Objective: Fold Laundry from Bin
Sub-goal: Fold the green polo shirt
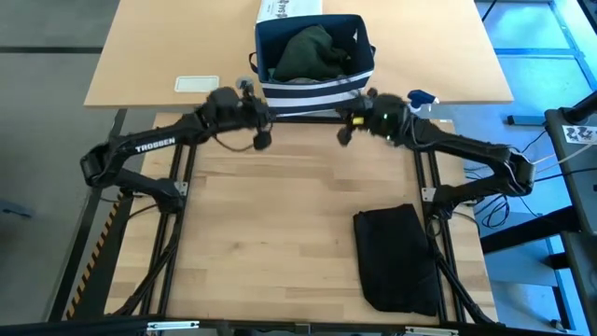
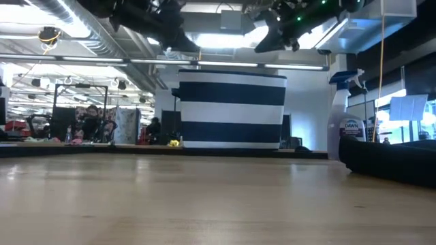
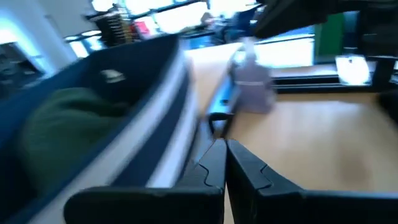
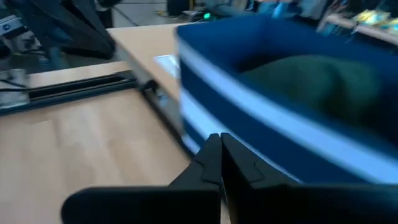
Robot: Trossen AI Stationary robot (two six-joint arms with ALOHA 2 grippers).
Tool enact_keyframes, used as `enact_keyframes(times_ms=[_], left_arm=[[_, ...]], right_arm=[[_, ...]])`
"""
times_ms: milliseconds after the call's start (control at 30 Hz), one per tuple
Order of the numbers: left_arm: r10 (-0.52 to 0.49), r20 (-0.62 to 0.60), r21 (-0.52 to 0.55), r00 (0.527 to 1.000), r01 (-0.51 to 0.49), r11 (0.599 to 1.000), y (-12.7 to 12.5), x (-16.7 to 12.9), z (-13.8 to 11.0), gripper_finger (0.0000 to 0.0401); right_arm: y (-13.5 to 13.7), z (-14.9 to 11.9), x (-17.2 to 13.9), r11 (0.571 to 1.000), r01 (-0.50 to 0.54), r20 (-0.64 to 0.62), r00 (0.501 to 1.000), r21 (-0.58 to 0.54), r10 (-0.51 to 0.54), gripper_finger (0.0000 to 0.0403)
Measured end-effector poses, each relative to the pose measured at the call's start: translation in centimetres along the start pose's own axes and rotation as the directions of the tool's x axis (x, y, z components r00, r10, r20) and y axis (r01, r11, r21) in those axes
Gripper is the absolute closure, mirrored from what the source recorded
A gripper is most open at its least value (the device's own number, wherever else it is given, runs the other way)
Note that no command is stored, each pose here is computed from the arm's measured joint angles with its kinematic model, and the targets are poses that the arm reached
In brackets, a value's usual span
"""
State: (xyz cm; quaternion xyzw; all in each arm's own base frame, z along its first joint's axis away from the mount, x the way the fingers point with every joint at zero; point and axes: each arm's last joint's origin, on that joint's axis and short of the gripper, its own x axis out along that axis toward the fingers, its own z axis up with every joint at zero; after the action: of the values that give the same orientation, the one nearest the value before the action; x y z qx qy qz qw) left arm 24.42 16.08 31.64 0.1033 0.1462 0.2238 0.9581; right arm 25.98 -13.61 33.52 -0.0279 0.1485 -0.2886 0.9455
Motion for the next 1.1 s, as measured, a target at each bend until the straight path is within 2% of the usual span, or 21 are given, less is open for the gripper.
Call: enact_keyframes(times_ms=[100,167,367,467,567,667,800,900,1100], left_arm=[[0.075,-0.009,-0.015,0.997,-0.075,0.997,2.5,-0.3,-0.6,0.0401],[0.097,0.001,-0.019,0.995,-0.097,0.995,4.1,-0.7,-0.5,0.0401],[0.091,0.027,0.014,0.995,-0.091,0.996,7.3,-0.4,0.7,0.0401],[0.069,-0.015,0.07,0.997,-0.068,0.995,8.3,0.1,1.8,0.04],[0.063,-0.088,0.131,0.994,-0.051,0.99,9.0,1.0,3.2,0.0382],[0.064,-0.17,0.186,0.983,-0.032,0.982,9.6,2.1,4.1,0.0347],[0.023,-0.278,0.203,0.96,0.035,0.979,10.0,4.0,3.9,0.0291],[0.041,-0.337,0.231,0.941,0.041,0.972,10.1,5.5,3.4,0.0254],[0.028,-0.385,0.249,0.923,0.074,0.966,9.8,7.2,2.4,0.0197]], right_arm=[[-2.5,0.4,0.6,0.997,0.071,-0.001,0.997,-0.012,-0.071,0.0402],[-4.1,0.4,1.3,0.997,0.077,-0.008,0.997,-0.009,-0.077,0.0402],[-8.0,1.1,4.3,1.0,-0.012,-0.009,1.0,-0.012,0.012,0.0402],[-9.2,1.6,5.7,0.996,-0.079,-0.051,0.996,-0.04,0.077,0.0397],[-9.6,2.6,6.6,0.991,-0.101,-0.138,0.986,-0.083,0.089,0.0365],[-9.9,3.3,7.4,0.978,-0.101,-0.219,0.974,-0.181,0.06,0.0314],[-9.6,4.8,7.8,0.95,-0.121,-0.246,0.968,-0.287,0.049,0.0243],[-9.7,5.5,7.6,0.932,-0.119,-0.262,0.965,-0.343,0.026,0.0202],[-10.2,5.0,7.4,0.917,-0.135,-0.31,0.951,-0.376,0.012,0.0167]])
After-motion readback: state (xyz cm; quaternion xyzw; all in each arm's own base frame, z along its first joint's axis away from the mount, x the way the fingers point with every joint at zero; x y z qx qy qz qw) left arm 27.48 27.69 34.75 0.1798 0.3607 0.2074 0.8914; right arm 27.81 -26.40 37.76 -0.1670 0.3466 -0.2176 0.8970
